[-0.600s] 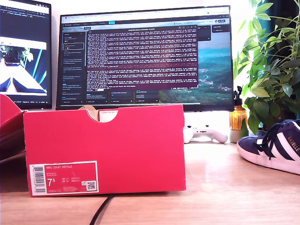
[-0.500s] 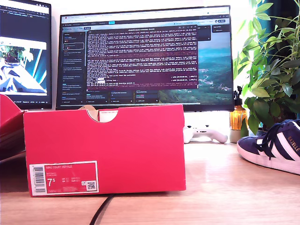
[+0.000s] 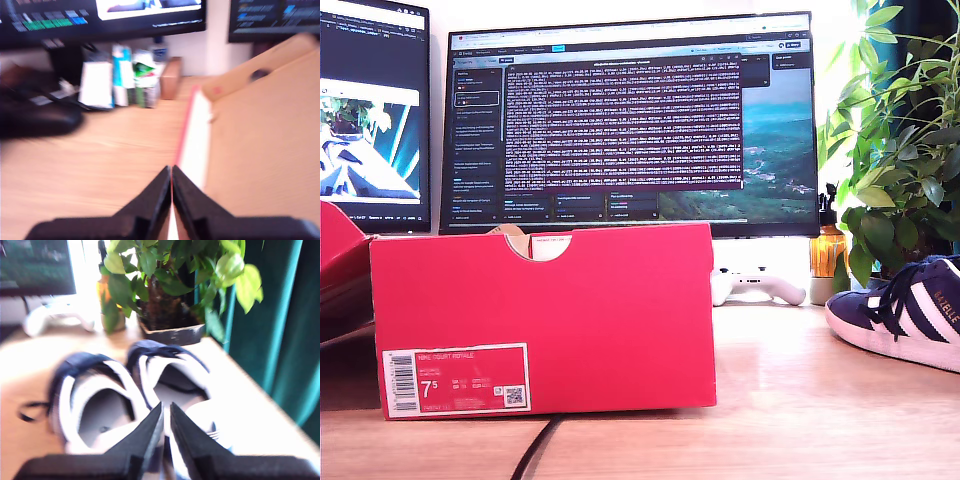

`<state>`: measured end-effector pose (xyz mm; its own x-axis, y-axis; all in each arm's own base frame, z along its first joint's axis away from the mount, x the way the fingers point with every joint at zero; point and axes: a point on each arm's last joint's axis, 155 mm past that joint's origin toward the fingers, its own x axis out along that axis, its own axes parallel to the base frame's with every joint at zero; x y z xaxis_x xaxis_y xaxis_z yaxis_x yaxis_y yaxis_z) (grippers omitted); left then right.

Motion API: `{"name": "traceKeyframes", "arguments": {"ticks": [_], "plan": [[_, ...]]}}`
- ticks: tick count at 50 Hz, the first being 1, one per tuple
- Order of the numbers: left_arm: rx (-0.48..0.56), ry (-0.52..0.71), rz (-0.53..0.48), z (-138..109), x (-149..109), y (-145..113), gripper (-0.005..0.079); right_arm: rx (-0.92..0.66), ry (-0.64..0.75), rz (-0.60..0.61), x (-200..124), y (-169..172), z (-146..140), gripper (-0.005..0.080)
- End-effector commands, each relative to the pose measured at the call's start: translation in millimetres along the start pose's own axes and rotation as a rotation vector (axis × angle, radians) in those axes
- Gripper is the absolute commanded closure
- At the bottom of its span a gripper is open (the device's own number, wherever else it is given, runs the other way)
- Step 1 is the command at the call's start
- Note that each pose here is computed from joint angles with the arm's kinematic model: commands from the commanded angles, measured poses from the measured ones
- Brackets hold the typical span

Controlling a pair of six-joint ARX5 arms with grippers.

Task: Pack the blue shoes by picking the first shoe and placing it inside the red shoebox, left side, then picking and rotating the second shoe and placing it in the shoebox

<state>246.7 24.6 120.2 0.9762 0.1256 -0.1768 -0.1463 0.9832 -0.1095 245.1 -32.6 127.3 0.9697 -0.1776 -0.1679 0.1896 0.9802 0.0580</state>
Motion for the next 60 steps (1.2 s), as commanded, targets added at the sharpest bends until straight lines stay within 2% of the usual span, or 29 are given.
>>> {"name": "traceKeyframes", "arguments": {"ticks": [1, 13, 17, 22, 28, 33, 39, 43, 48, 50, 51, 52, 54, 55, 57, 58, 60], "plan": [[-0.073, 0.041, -0.029, -16.8, 2.3, -4.6, 0.0752, 0.083, 0.004, 0.029, 1.0, 5.5, -4.0, 0.0764], [-0.326, 0.071, -0.225, -13.4, -2.5, -41.7, 0.0752, 0.405, 0.025, 0.131, -0.7, 24.5, -2.0, 0.0764], [-0.382, 0.057, -0.306, -3.7, -6.2, -55.7, 0.0752, 0.518, 0.021, 0.155, -1.3, 28.4, 2.4, 0.0764], [-0.407, 0.021, -0.460, 15.4, -17.2, -80.7, 0.0752, 0.624, -0.009, 0.256, -5.7, 43.8, 20.5, 0.0764], [-0.378, -0.006, -0.612, 38.5, -36.7, -105.8, 0.0761, 0.614, -0.046, 0.433, -20.3, 71.1, 48.5, 0.0765], [-0.352, -0.030, -0.700, 62.9, -55.6, -120.6, 0.0761, 0.588, -0.037, 0.535, -34.6, 87.7, 64.2, 0.0765], [-0.283, -0.057, -0.739, 96.2, -74.9, -130.2, 0.0761, 0.543, -0.055, 0.577, -46.5, 94.2, 85.1, 0.0765], [-0.222, -0.020, -0.757, 108.5, -85.5, -136.9, 0.0761, 0.488, -0.060, 0.586, -52.7, 96.9, 97.0, 0.0765], [-0.123, 0.065, -0.801, 113.7, -94.0, -148.6, 0.0761, 0.435, -0.038, 0.572, -54.6, 97.6, 107.4, 0.0765], [-0.051, 0.098, -0.814, 112.2, -95.2, -152.2, 0.0761, 0.408, -0.021, 0.563, -53.8, 98.0, 109.8, 0.0765], [-0.057, 0.135, -0.815, 110.7, -95.1, -153.6, 0.0761, 0.409, -0.007, 0.559, -53.1, 98.2, 110.7, 0.0765], [0.009, 0.139, -0.820, 109.0, -94.8, -154.5, 0.0761, 0.387, 0.000, 0.555, -52.4, 98.4, 111.5, 0.0765], [0.023, 0.207, -0.823, 104.3, -94.1, -156.6, 0.0761, 0.367, 0.025, 0.545, -50.1, 99.0, 113.2, 0.0765], [0.082, 0.215, -0.831, 102.1, -94.0, -157.6, 0.0761, 0.355, 0.040, 0.540, -48.7, 99.2, 113.3, 0.0765], [0.085, 0.290, -0.837, 96.1, -93.4, -159.9, 0.0761, 0.336, 0.071, 0.531, -45.4, 99.9, 113.6, 0.0765], [0.157, 0.296, -0.853, 92.8, -93.5, -161.2, 0.0761, 0.328, 0.087, 0.526, -43.7, 100.2, 113.8, 0.0765], [0.150, 0.376, -0.854, 84.8, -92.5, -162.9, 0.0761, 0.313, 0.114, 0.518, -39.9, 101.0, 115.4, 0.0765]]}}
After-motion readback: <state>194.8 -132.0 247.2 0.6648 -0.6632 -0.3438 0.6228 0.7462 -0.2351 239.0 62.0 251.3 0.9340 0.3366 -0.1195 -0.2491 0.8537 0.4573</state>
